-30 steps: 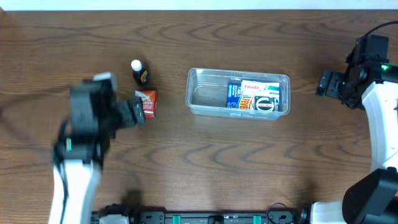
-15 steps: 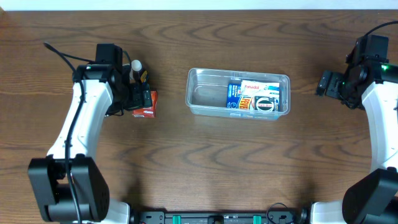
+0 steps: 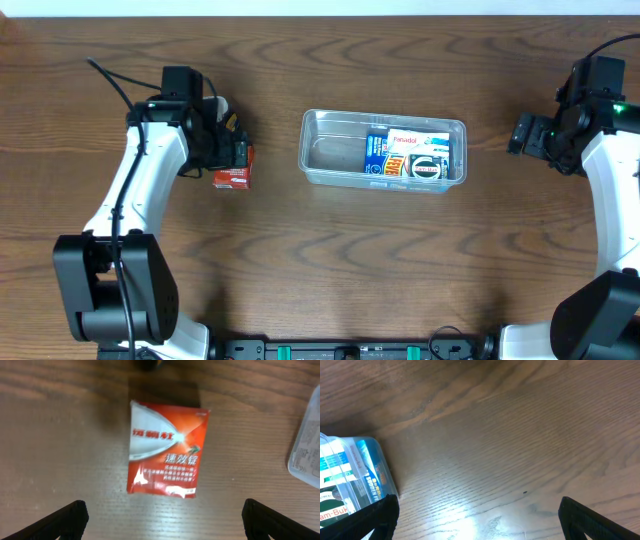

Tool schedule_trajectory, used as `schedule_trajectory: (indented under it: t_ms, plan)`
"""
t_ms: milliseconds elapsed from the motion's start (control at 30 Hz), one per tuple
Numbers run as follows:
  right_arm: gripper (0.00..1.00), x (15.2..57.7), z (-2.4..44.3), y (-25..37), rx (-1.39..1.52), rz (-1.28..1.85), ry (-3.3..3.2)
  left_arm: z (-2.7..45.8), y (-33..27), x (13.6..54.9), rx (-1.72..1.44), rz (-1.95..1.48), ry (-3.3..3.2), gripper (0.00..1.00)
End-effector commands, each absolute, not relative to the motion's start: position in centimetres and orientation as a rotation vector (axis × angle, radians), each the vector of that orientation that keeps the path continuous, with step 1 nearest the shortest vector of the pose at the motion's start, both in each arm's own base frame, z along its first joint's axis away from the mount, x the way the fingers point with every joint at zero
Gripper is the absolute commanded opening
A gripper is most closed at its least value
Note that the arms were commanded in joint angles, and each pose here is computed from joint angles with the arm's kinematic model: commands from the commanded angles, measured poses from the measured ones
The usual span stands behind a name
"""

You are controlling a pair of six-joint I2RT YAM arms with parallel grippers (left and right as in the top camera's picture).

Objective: Pack container
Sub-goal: 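Move the left gripper over the red medicine packet, then lower the left gripper onto the red packet to grasp it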

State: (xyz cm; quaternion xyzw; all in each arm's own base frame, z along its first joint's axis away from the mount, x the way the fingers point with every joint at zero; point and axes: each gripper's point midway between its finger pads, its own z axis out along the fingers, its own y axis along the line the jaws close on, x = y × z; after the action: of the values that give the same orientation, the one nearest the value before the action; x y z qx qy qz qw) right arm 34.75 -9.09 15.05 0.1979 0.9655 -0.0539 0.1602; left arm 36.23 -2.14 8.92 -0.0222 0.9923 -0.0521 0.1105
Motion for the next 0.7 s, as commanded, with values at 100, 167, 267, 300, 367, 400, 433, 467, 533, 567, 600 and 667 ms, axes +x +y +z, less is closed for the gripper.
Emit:
schedule_trajectory:
  t_ms: [100,167,267,300,367,400,433,467,533,567,600,667]
  plan:
    - [0.99,34.7,15.0,-9.4,0.563,-0.166,2.76,8.5,-4.6,36.9,0.146,-0.144,2.883,0.95]
    - [0.99,34.7,15.0,-9.4,0.563,-0.166,2.76,8.2,-4.9,36.8,0.177,-0.112,2.882,0.92]
    - [0.99,34.7,15.0,-9.4,0.563,-0.166,2.76,7.8,-4.4,36.6,0.182,-0.022,2.886,0.86]
    - [0.99,34.7,15.0,-9.4,0.563,-0.166,2.76,7.8,-4.2,36.6,0.174,-0.01,2.887,0.86]
    - [0.99,34.7,15.0,-9.4,0.563,-0.166,2.76,7.8,-4.2,36.6,0.156,-0.012,2.887,0.85]
    - [0.99,34.7,15.0,-9.4,0.563,-0.166,2.76,7.8,-4.2,36.6,0.152,-0.013,2.888,0.85]
    - [0.99,34.7,15.0,-9.4,0.563,-0.166,2.76,7.8,-4.2,36.6,0.151,-0.014,2.888,0.84]
    - [0.99,34.7,15.0,-9.4,0.563,-0.166,2.76,7.8,-4.2,36.6,0.147,-0.014,2.888,0.84]
    - [0.99,34.7,15.0,-9.4,0.563,-0.166,2.76,7.7,-4.2,36.6,0.142,-0.015,2.889,0.84]
    - [0.99,34.7,15.0,-9.4,0.563,-0.166,2.759,7.6,-4.2,36.7,0.141,-0.015,2.891,0.84]
    - [0.99,34.7,15.0,-9.4,0.563,-0.166,2.76,7.5,-4.2,36.7,0.142,-0.015,2.894,0.84]
    - [0.99,34.7,15.0,-9.4,0.563,-0.166,2.76,7.0,-4.2,36.6,0.143,-0.013,2.909,0.83]
